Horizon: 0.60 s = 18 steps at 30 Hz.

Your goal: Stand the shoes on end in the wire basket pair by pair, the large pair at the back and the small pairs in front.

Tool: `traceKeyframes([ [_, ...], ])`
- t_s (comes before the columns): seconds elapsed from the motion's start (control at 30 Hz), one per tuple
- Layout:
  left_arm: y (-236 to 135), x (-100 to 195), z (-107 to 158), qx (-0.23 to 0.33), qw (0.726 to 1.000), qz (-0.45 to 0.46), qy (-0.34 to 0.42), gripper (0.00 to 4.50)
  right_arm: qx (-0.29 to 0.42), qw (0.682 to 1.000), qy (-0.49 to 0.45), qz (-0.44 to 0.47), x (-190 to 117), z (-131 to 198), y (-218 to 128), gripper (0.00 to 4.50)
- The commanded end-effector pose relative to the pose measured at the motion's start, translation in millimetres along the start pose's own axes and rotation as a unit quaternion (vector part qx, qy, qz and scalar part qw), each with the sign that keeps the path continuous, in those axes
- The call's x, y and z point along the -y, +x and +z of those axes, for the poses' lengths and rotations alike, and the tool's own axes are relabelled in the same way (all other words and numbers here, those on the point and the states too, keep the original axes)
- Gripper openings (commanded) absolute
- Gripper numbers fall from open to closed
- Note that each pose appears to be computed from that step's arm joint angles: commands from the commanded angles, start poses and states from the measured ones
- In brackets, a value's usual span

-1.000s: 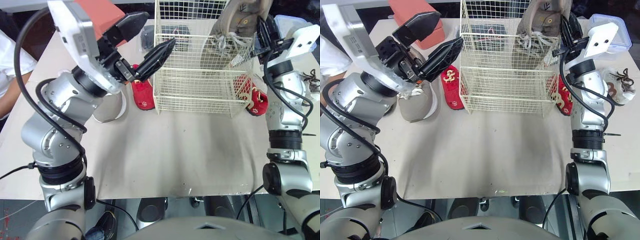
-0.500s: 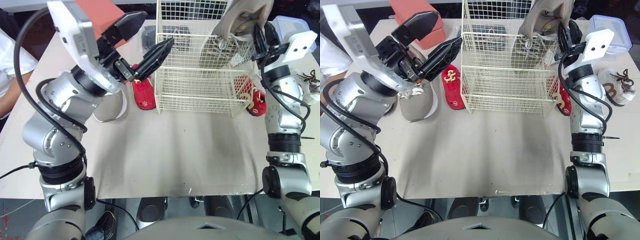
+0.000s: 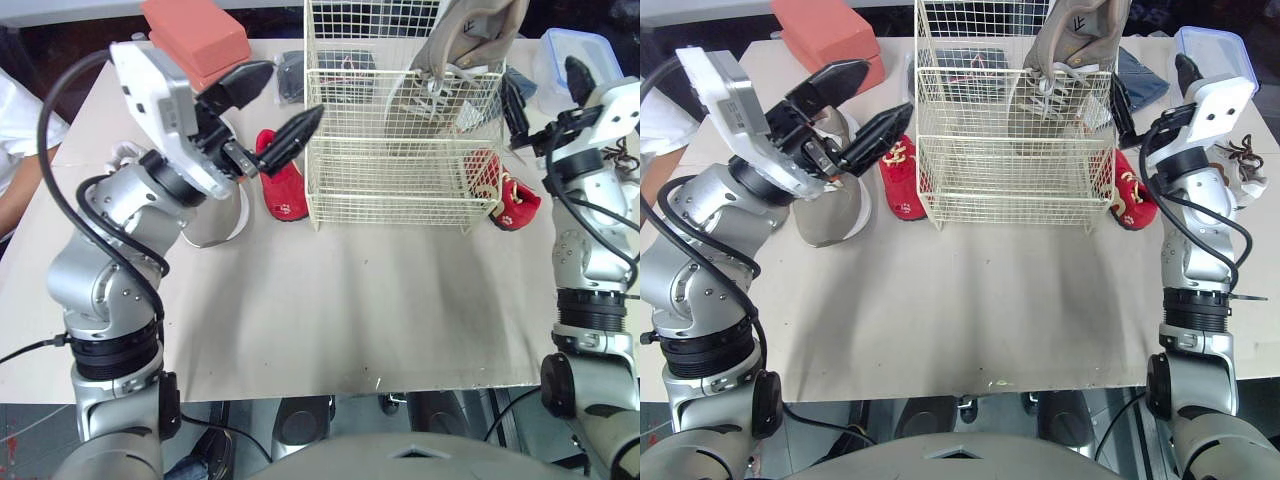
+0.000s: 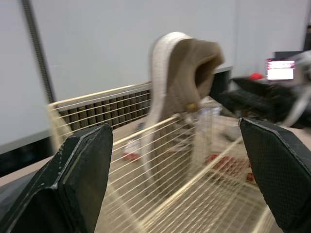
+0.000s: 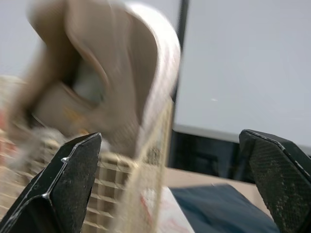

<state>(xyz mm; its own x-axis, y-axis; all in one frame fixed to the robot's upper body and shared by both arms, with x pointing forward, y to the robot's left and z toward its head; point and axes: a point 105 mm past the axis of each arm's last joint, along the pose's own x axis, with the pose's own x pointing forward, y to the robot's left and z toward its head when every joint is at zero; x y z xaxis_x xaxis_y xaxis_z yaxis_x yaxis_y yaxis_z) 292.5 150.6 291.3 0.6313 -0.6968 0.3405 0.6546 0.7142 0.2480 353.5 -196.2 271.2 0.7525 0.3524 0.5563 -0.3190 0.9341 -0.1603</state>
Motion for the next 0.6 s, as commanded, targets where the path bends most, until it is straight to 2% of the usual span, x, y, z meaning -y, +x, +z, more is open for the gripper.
traceKeyframes([
  [0.03, -12.6, -24.5, 4.6, -0.004, 0.999, 0.042, 0.019, 4.50, 0.011, 0.991, 0.052, 0.121, -32.9, 29.0, -7.2, 4.48],
  [0.17, -23.5, -58.5, -8.9, -0.041, 0.993, 0.111, 0.020, 4.50, -0.046, 0.963, 0.101, 0.244, -80.8, 28.6, -29.1, 4.48],
  [0.3, -38.8, -95.0, -20.2, -0.084, 0.979, 0.184, 0.015, 4.50, -0.078, 0.942, 0.123, 0.303, -112.2, 28.2, -47.2, 4.48],
  [0.43, -56.7, -129.1, -30.6, -0.125, 0.961, 0.248, 0.009, 4.50, -0.089, 0.934, 0.125, 0.321, -128.2, 25.4, -56.7, 4.48],
  [0.6, -74.1, -160.7, -39.5, -0.159, 0.938, 0.309, -0.020, 4.50, -0.095, 0.934, 0.120, 0.323, -133.7, 21.1, -62.9, 4.48],
])
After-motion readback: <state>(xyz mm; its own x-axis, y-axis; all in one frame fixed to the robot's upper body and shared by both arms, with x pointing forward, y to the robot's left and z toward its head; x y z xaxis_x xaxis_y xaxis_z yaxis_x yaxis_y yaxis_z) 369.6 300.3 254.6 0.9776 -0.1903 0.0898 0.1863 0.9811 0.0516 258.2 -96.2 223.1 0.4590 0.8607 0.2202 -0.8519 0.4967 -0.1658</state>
